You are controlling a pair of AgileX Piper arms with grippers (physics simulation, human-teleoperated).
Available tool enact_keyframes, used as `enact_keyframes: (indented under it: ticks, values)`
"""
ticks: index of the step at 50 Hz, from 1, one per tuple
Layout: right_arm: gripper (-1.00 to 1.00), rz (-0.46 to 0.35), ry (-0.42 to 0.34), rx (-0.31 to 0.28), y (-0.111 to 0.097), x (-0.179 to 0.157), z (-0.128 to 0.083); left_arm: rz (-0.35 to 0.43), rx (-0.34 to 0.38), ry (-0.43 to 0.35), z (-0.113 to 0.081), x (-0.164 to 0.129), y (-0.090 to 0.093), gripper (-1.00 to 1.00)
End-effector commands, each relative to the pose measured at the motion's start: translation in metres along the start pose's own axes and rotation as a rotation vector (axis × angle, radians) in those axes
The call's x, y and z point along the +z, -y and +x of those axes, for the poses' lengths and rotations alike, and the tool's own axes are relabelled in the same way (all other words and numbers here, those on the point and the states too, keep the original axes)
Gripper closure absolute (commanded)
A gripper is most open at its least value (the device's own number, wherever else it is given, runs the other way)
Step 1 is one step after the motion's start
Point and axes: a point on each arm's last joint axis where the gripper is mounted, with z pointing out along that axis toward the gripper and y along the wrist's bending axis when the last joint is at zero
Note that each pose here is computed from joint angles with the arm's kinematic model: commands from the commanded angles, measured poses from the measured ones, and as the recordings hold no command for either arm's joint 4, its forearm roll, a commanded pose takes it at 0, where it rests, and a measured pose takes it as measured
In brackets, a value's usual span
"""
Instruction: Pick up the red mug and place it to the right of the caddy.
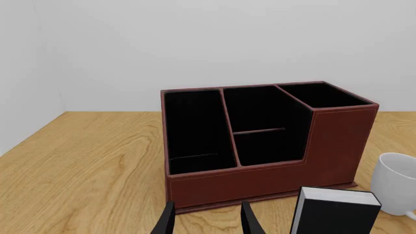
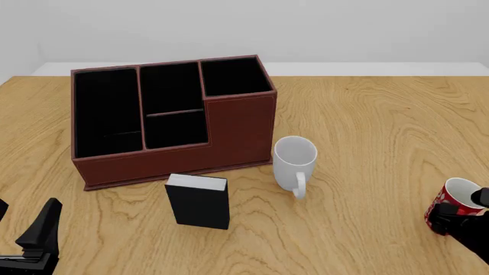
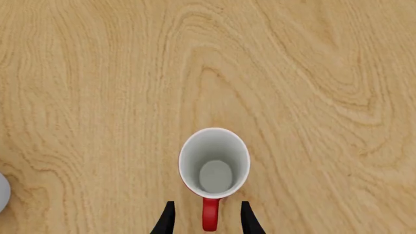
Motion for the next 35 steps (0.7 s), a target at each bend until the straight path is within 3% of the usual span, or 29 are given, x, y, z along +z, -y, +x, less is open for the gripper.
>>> enact_keyframes:
  ticks: [1,14,15,35]
  values:
    - [-1.0,0.002,-0.009,0.004,0.0,0.004,0.003,0.0,0.0,0.0,0.0,0.0,0.0,-1.0]
    - [-1.0,0.001,-0.009,0.006,0.0,0.003,0.004,0.0,0.0,0.0,0.0,0.0,0.0,-1.0]
    - [1.0,0.008,-0.006,0.0,0.002,0.003,0.003,0.0,0.0,0.0,0.0,0.0,0.0,-1.0]
    - [1.0,0.009,0.012,-0.016,0.002,-0.005,-0.005,0.0,0.0,0.0,0.0,0.0,0.0,-1.0]
